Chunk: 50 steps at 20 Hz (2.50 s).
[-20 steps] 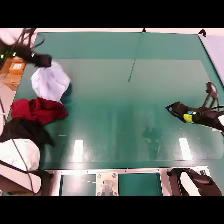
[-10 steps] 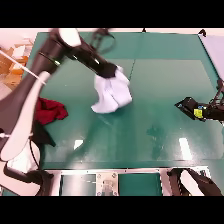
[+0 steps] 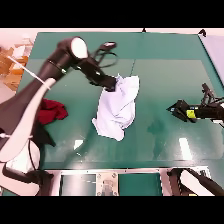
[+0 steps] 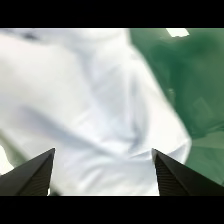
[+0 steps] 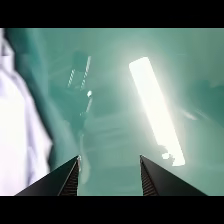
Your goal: Fold the shirts.
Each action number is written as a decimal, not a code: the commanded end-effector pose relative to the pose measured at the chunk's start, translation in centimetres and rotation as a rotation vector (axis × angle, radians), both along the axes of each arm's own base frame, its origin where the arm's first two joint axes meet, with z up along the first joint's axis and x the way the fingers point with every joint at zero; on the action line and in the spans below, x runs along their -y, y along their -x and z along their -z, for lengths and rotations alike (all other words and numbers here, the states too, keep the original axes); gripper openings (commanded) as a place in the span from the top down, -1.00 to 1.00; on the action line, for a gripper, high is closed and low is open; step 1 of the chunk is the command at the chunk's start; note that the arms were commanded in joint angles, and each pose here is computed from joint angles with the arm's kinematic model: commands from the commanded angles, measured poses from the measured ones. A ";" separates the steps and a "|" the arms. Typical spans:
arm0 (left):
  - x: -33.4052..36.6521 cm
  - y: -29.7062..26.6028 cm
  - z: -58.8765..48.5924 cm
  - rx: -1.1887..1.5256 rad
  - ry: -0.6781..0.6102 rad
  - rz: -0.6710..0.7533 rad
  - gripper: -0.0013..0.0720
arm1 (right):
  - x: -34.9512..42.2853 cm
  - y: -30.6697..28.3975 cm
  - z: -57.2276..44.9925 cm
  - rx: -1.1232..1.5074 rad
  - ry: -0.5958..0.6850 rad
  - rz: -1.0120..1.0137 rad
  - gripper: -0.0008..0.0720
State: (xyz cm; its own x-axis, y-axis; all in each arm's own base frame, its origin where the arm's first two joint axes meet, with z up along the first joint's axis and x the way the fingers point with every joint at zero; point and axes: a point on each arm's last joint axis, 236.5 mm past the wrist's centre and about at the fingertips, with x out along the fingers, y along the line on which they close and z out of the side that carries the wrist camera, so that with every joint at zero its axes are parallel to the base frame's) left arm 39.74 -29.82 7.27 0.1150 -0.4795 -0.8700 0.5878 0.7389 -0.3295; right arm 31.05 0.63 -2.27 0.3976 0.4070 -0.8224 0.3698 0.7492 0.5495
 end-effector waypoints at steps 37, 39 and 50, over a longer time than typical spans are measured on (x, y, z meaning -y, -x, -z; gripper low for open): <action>-8.2 20.1 -46.4 0.917 0.749 -0.015 0.91 | -10.1 9.1 -54.4 1.344 0.484 -0.390 0.93; -8.3 20.1 -44.7 0.864 0.707 -0.024 0.90 | -9.6 9.5 -54.5 1.343 0.519 -0.373 0.92; -10.2 0.7 -12.6 0.331 0.277 -0.369 0.91 | -7.7 -9.6 -26.3 0.690 0.179 -0.436 0.92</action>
State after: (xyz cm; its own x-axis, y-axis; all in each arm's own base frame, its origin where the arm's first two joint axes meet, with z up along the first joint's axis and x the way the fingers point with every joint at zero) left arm 34.68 -20.95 29.89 0.6014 -0.6389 -0.4797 0.5218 0.7688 -0.3697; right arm 36.09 8.06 34.03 0.7655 0.5031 -0.4010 -0.4081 0.8616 0.3018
